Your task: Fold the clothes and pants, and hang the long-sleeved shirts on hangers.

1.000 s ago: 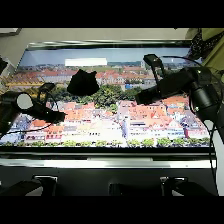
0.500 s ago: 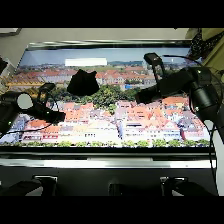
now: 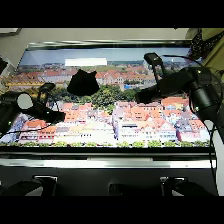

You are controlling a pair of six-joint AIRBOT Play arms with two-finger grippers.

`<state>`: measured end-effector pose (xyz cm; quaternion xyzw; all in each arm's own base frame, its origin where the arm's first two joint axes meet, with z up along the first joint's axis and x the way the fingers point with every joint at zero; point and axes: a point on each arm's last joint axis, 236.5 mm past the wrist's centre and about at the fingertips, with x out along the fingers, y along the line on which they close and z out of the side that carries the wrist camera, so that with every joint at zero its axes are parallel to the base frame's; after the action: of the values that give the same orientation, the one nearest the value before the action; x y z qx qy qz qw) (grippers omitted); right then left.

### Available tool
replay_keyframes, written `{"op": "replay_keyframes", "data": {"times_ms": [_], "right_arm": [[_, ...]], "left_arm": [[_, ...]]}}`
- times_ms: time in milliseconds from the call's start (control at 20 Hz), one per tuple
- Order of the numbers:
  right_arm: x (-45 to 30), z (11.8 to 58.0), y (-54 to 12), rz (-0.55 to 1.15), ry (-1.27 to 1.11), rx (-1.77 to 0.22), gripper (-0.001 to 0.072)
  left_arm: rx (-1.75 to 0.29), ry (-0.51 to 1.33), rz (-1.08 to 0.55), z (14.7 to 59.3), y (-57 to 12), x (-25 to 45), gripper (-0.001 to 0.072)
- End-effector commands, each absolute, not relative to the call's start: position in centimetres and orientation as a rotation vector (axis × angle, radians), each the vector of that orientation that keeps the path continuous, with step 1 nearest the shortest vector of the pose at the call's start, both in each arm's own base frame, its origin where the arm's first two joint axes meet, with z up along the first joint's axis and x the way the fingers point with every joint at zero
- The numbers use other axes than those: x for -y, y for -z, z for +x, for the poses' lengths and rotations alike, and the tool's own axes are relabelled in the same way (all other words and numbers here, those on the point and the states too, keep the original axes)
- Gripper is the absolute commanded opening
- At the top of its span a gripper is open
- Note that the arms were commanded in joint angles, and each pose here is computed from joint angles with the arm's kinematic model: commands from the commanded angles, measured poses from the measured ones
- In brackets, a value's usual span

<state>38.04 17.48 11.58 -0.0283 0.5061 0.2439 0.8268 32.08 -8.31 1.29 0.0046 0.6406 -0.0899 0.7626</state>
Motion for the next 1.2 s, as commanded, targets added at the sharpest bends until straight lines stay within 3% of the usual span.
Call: {"op": "replay_keyframes", "data": {"times_ms": [0,50,100,200,250,400,600,700,800,950,1100,1150], "right_arm": [[-17.5,38.0,-11.5,-0.060,-0.518,-1.076,0.0027],[-17.5,38.0,-11.5,-0.060,-0.518,-1.076,0.0027],[-17.5,38.0,-11.6,-0.060,-0.518,-1.075,0.0026],[-17.6,38.3,-11.7,-0.058,-0.517,-1.064,0.0026],[-17.6,38.4,-11.8,-0.056,-0.516,-1.057,0.0026],[-17.7,38.4,-11.8,-0.051,-0.519,-1.054,0.0026],[-17.7,38.4,-11.8,-0.052,-0.520,-1.056,0.0037],[-17.7,38.4,-11.8,-0.053,-0.518,-1.057,0.0138],[-17.7,38.4,-11.8,-0.053,-0.519,-1.058,0.0152],[-17.7,38.4,-11.8,-0.053,-0.519,-1.058,0.0152],[-17.7,38.4,-11.8,-0.052,-0.519,-1.058,0.0152],[-17.7,38.4,-11.8,-0.052,-0.519,-1.058,0.0152]], "left_arm": [[-1.395,0.195,0.010,32.1,-1.3,8.3,0.0019],[-1.391,0.195,0.010,32.1,-1.3,8.3,0.0021],[-1.371,0.192,0.007,32.6,-1.3,8.3,0.0102],[-1.342,0.157,-0.039,33.4,-1.5,8.4,0.0580],[-1.328,0.148,-0.053,33.8,-1.6,8.4,0.0634],[-1.168,0.078,-0.107,37.9,-2.7,8.0,0.0634],[-1.002,0.013,-0.025,48.0,-3.6,6.8,0.0633],[-1.017,-0.008,-0.026,52.6,-1.1,6.5,0.0634],[-1.028,-0.026,-0.033,56.6,2.1,6.0,0.0634],[-1.022,-0.037,-0.042,60.2,5.9,5.6,0.0634],[-1.046,-0.040,-0.040,61.2,8.7,5.6,0.0630],[-1.061,-0.035,-0.054,61.0,9.3,5.9,0.0576]]}}
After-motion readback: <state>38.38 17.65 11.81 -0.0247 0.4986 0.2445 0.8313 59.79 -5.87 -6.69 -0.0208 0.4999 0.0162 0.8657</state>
